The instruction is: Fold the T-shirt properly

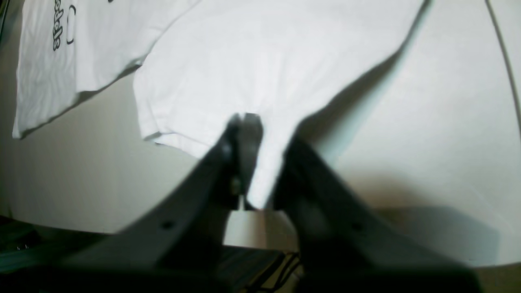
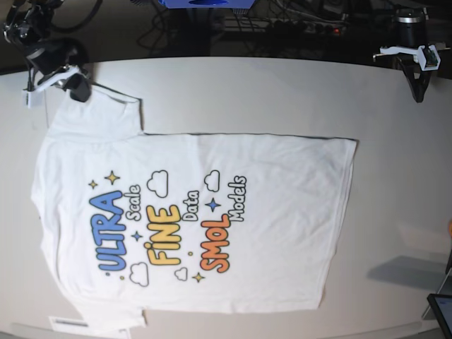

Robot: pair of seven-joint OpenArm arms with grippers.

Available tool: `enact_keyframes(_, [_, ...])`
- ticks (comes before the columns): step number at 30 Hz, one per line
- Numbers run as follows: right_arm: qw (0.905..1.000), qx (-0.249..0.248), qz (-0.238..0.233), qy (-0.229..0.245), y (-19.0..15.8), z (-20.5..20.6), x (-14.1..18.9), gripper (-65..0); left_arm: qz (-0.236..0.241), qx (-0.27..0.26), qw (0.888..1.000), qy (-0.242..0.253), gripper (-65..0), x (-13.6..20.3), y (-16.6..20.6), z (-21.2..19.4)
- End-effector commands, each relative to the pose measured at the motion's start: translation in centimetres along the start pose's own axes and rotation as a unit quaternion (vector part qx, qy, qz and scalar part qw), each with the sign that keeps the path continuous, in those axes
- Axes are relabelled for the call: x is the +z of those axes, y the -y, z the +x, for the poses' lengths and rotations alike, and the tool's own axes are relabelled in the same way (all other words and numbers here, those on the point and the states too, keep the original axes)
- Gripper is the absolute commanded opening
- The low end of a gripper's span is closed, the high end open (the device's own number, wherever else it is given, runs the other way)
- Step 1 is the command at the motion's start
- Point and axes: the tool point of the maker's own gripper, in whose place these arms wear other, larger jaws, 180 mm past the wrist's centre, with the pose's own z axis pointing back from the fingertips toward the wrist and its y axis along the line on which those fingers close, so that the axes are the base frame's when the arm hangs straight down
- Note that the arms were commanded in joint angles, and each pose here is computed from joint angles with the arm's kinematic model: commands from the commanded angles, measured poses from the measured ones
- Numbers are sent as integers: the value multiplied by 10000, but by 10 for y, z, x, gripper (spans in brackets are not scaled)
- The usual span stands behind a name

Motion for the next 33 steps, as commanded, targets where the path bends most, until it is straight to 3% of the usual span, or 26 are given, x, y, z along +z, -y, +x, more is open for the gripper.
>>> enact_keyframes(1, [9998, 78, 65, 156, -3, 10, 3, -650, 60, -53, 10000, 35, -650, -1, -7, 6])
enact_keyframes(3, [9999, 84, 70, 133, -3, 9, 3, -643, 93, 1, 9997, -234, -650, -7, -6, -2])
enact_keyframes(6, [9999, 70, 57, 126, -2, 9, 3, -643, 206, 522, 9972, -494, -621, -14, -11, -9])
enact_keyframes(10, [9999, 62, 58, 105, -2, 7, 3, -643, -427, 1577, 9833, -807, -401, -32, 3, -7])
enact_keyframes(12, [9999, 62, 58, 105, -2, 7, 3, -643, -642, 1774, 9759, -1094, -306, -41, 8, -9])
enact_keyframes(16, [9999, 65, 73, 86, -3, 6, 3, -643, -826, 2083, 9657, -1313, -202, -60, 22, -5])
enact_keyframes(20, [9999, 71, 71, 67, -3, 4, 4, -643, -1028, 2543, 9511, -1418, -191, -71, 43, -2])
enact_keyframes(26, [10000, 63, 57, 10, -2, 0, 5, -643, -1225, 3381, 9166, -1747, -197, -88, 63, -17])
enact_keyframes(33, [10000, 63, 57, 10, -2, 0, 5, -643, -1363, 3699, 8933, -2159, -198, -99, 91, -46])
